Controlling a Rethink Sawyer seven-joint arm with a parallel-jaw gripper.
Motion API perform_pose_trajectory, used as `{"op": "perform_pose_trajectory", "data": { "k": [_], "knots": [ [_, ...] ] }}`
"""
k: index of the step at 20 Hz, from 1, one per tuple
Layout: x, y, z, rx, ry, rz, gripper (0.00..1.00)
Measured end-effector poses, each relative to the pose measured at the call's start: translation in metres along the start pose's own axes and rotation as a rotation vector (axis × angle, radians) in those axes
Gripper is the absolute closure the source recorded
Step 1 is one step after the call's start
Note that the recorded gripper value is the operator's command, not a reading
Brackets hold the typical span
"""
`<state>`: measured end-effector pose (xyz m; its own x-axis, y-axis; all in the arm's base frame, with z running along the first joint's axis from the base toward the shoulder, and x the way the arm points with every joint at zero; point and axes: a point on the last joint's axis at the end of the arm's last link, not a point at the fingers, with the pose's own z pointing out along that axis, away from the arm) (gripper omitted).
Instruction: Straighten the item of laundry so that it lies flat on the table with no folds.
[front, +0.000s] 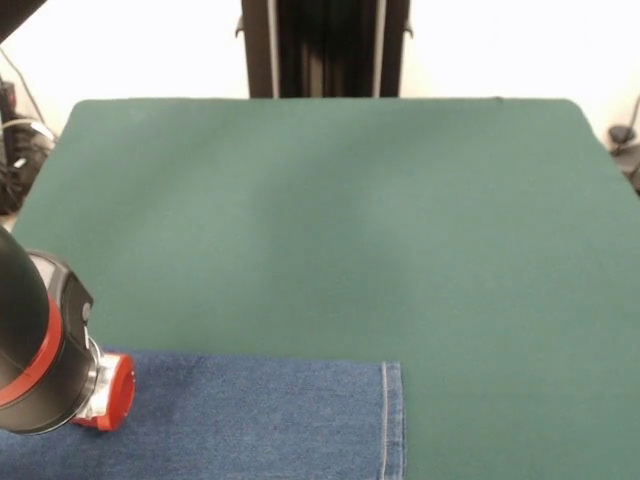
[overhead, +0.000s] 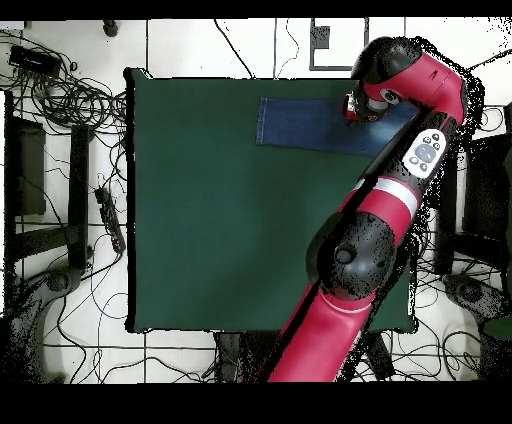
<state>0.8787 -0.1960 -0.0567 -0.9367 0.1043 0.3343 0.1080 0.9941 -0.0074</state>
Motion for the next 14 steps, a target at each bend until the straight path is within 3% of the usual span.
{"op": "perform_pose_trajectory", "data": {
  "k": [9,14],
  "knots": [
    [0.0040,0.0004,-0.0004,-0.007,-0.018,-0.016,0.00],
    [0.0083,0.0087,0.0004,0.040,-0.044,-0.058,0.00]
  ]
}}
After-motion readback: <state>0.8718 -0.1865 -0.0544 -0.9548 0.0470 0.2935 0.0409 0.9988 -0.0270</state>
